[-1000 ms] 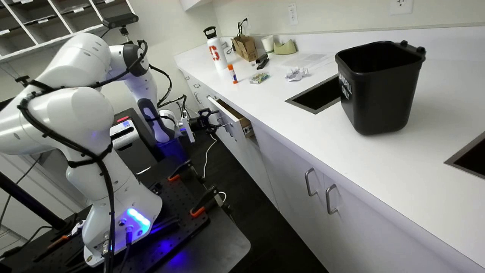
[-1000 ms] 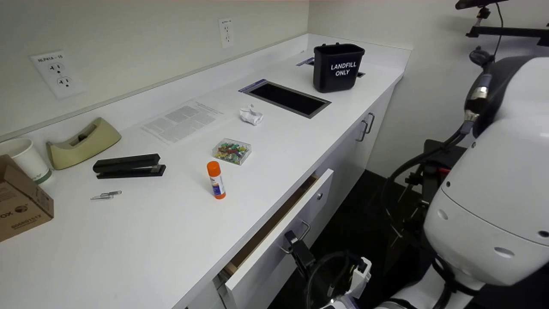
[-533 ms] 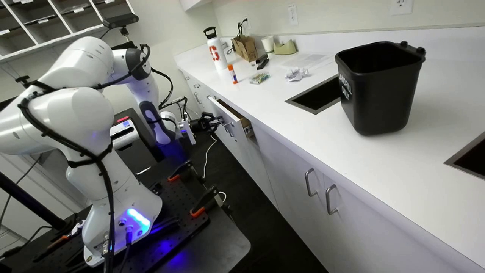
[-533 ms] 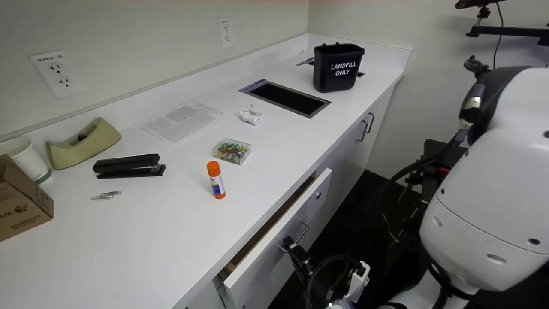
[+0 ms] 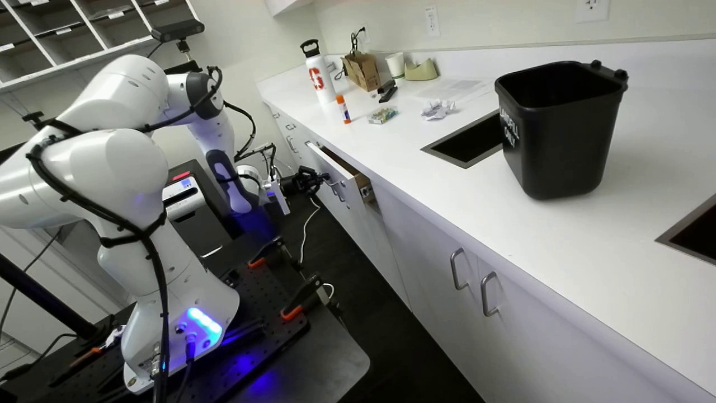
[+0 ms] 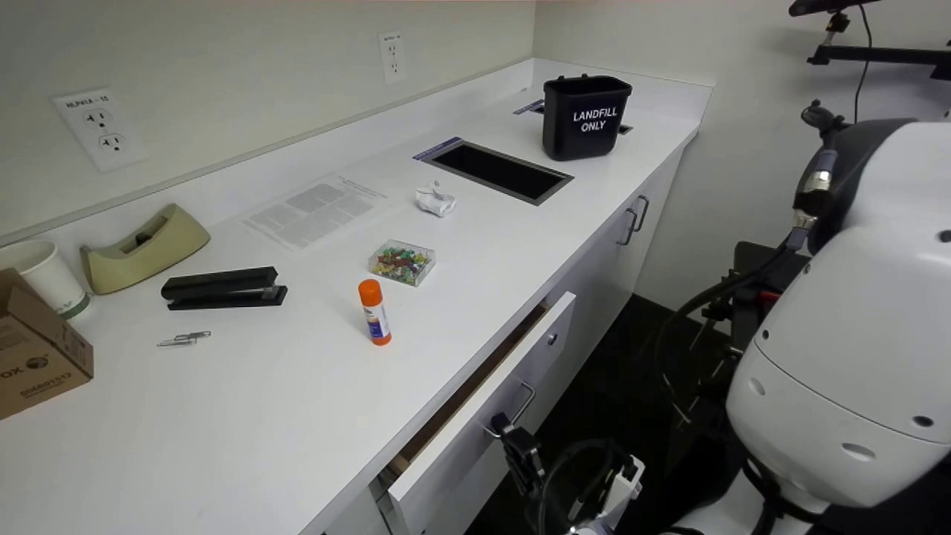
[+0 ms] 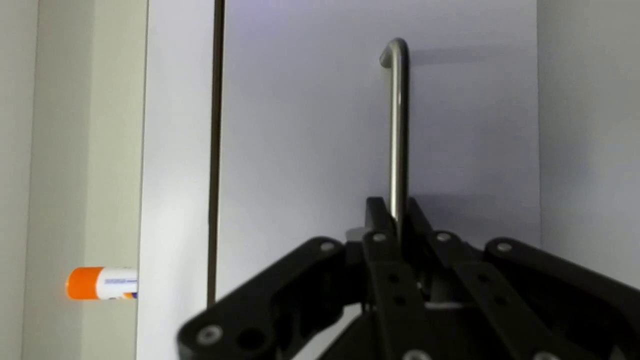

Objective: Open the drawer fully

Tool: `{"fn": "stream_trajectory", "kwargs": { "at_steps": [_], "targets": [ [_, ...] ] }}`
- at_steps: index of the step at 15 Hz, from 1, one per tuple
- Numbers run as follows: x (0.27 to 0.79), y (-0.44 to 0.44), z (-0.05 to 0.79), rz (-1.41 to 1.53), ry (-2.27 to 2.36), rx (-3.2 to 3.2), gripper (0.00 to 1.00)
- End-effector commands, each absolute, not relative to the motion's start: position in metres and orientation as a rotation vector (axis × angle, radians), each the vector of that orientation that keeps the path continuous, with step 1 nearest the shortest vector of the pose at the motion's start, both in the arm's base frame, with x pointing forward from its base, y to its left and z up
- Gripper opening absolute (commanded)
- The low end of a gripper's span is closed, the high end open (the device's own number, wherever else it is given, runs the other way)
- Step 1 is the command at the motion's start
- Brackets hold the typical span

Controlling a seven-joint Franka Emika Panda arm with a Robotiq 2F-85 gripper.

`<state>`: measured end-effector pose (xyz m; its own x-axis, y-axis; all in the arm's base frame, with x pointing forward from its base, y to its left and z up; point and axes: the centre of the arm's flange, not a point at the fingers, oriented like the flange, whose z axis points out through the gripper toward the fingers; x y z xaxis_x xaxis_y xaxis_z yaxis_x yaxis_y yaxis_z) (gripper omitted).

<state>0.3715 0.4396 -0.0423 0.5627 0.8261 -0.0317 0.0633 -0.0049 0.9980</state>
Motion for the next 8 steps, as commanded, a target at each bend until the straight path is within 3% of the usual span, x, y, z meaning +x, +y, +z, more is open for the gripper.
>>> {"fn": "stream_trajectory", "kwargs": {
  "at_steps": [1, 8],
  "targets": [
    [0.336, 0.457, -0.051, 0.764, 0.765, 1.466, 0.02],
    [0.24, 0.478, -0.056, 0.762, 0.656, 1.466, 0.03]
  ]
}}
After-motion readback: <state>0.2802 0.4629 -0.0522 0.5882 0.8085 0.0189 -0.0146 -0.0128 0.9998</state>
